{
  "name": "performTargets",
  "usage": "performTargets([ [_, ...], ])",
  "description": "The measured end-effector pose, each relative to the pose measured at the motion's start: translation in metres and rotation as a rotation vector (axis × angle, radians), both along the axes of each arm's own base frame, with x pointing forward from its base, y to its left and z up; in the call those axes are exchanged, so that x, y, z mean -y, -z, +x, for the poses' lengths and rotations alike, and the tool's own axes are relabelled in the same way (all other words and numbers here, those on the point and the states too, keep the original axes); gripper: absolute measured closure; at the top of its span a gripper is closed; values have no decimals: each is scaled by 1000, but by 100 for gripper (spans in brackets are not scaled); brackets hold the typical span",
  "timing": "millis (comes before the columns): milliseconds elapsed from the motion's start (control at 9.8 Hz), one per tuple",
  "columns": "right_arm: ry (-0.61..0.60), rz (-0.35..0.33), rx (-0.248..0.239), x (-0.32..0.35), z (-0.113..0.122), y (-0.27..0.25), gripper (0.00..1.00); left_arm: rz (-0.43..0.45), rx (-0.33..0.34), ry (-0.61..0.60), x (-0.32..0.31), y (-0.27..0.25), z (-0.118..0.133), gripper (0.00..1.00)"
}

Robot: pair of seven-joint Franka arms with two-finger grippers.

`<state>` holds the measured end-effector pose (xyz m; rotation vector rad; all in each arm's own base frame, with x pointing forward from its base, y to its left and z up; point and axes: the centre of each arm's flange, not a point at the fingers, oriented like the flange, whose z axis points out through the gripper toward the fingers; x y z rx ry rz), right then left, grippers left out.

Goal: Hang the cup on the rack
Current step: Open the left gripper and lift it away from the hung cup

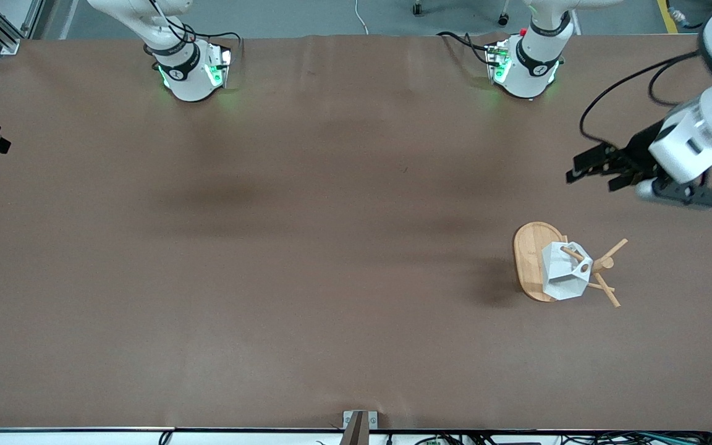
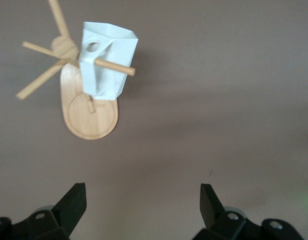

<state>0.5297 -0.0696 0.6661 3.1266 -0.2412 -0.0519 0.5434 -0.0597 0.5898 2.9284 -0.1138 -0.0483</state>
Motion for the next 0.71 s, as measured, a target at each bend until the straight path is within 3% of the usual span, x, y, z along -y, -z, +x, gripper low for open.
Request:
performTargets([
  [204,1,0,-3,0,0,0,0,128,43,18,-8,-34,-17,0],
  [714,3,1,-6,2,-1,1,0,223,52,6,13,-50,-33,0],
])
